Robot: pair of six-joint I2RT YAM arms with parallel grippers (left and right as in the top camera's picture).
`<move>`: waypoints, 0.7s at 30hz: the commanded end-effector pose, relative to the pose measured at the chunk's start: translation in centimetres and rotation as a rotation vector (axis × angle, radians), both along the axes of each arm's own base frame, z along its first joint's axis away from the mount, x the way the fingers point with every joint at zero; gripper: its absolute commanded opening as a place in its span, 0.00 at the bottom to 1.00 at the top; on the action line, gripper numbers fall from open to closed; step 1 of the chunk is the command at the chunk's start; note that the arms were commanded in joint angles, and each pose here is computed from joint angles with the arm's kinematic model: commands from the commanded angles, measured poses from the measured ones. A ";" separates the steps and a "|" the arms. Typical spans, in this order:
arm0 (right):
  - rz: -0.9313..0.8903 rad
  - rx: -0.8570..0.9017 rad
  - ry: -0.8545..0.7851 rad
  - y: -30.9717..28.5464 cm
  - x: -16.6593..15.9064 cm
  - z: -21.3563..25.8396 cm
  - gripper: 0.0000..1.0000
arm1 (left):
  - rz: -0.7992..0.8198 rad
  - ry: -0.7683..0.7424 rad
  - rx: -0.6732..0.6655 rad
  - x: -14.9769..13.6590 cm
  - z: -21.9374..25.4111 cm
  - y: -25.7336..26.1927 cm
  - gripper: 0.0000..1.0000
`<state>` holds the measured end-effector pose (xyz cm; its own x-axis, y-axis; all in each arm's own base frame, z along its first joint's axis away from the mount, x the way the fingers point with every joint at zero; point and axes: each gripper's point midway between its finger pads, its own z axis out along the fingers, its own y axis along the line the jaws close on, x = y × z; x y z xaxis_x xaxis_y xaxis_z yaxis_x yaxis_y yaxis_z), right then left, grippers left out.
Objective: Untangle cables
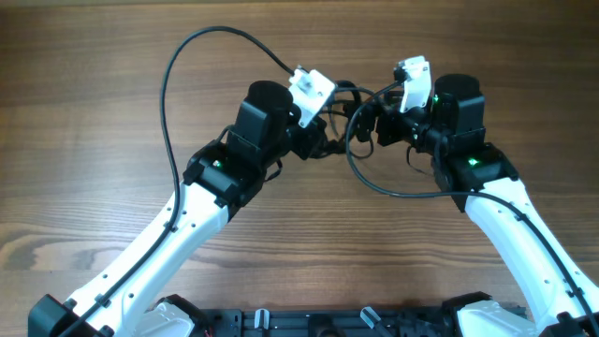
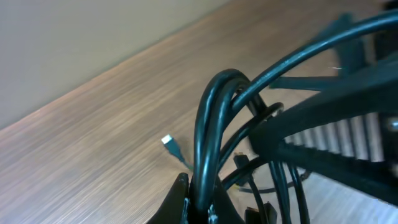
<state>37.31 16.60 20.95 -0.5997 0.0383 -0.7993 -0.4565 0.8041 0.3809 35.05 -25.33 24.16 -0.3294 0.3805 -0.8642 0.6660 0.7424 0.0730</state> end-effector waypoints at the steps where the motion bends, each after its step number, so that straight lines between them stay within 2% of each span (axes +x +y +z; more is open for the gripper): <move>1: 0.092 -0.004 -0.055 1.0 -0.7 1.1 1.00 | -0.095 -0.068 -0.020 -0.9 2.3 -0.9 0.04; 9: 0.094 -0.016 -0.010 0.8 -1.3 0.1 1.00 | 0.137 -0.212 0.237 2.5 2.3 4.4 0.04; 13: 0.154 -0.028 -0.049 1.3 -1.7 0.5 1.00 | 0.195 -0.216 0.307 3.6 1.9 7.1 0.04; 17: 0.304 -0.021 -0.142 2.8 -2.9 1.7 1.00 | 0.187 -0.200 0.361 3.7 1.2 8.2 0.04; 21: 0.412 -0.028 -0.243 3.8 -3.6 2.8 1.00 | 0.039 -0.203 0.423 2.7 0.1 7.1 0.04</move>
<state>35.14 19.12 21.87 -0.4876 -0.1306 -0.8633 -0.6927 0.6598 0.2914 38.43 -17.39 22.78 -0.3038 0.6386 -0.7070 0.5158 0.7342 0.4415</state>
